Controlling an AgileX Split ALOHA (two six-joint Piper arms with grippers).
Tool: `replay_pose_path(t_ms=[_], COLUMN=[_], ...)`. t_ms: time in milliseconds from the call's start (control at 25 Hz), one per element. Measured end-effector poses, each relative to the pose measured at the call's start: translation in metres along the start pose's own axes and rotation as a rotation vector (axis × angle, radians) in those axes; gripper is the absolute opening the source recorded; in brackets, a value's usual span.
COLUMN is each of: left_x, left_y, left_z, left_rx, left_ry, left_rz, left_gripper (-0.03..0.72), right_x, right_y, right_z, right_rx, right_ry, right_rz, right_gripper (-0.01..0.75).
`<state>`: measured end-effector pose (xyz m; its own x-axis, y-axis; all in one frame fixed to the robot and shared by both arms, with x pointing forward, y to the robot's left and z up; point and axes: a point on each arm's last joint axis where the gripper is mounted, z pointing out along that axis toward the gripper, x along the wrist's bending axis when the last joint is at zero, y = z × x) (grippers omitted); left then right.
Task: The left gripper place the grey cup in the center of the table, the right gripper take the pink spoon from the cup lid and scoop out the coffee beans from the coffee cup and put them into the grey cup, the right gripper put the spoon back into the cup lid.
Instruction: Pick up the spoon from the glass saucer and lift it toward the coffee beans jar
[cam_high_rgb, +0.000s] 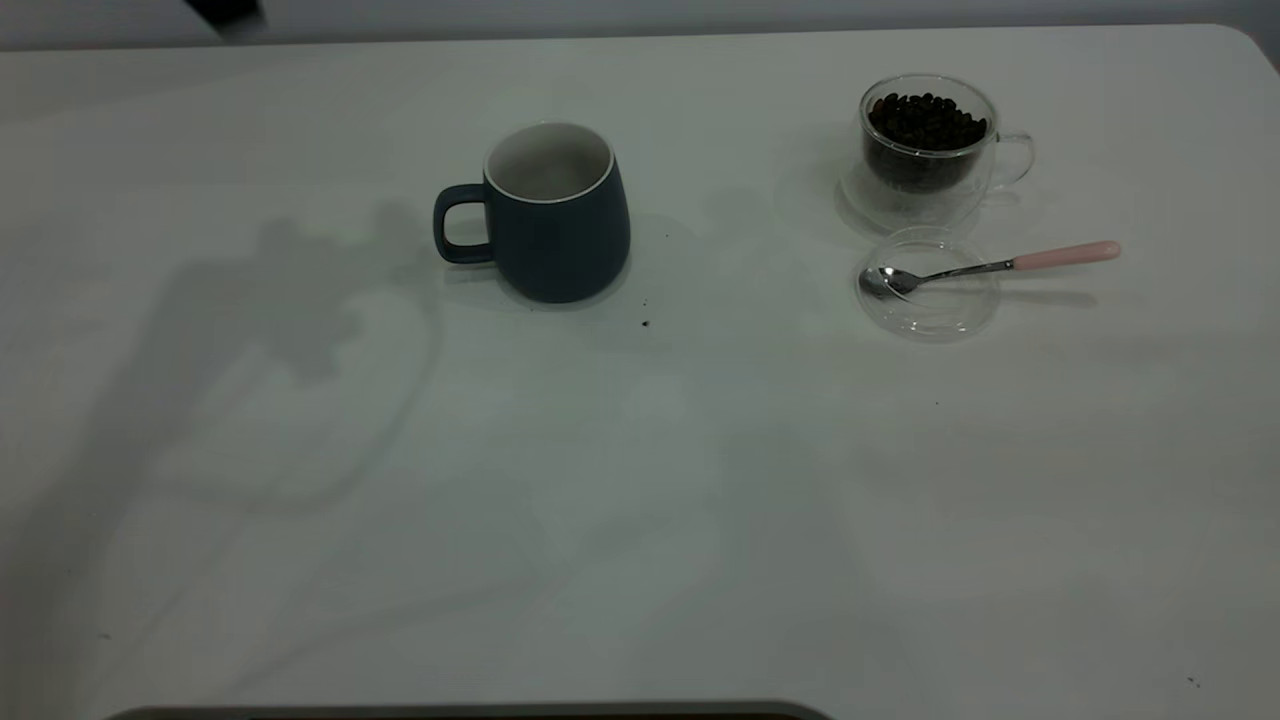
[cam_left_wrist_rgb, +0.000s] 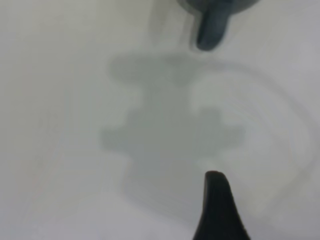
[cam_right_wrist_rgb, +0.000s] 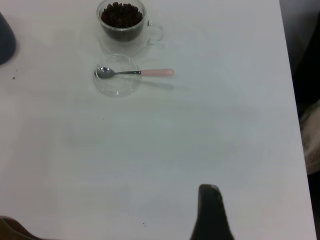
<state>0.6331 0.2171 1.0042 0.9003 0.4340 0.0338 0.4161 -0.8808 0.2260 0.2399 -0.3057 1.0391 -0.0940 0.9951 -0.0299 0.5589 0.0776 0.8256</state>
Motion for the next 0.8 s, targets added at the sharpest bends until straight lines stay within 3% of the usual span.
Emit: replay_pose_path(t_ms=[280,520,680,800], left_x=[-0.053,-0.090,-0.115,-0.140], left_y=[-0.015,-0.036,-0.062,-0.091], left_z=[-0.126,-0.184,-0.187,-0.166], left_rx=[-0.091,-0.213,-0.187,-0.091], left_ry=[0.101,0.227,0.277,0.283], left_rz=[-0.328,-0.657,-0.794,-0.814], left_gripper=[0.565,0.565,0.565,0.565], right_x=[0.000,0.000,0.000,0.000], right_y=[0.000,0.000,0.000,0.000], right_z=[0.000,0.000,0.000,0.000], right_rx=[0.000,-0.001,-0.001,-0.001], right_ry=[0.000,0.000,0.000,0.000], right_rz=[0.000,0.000,0.000,0.000], right_gripper=[0.573,0.573,0.573,0.573])
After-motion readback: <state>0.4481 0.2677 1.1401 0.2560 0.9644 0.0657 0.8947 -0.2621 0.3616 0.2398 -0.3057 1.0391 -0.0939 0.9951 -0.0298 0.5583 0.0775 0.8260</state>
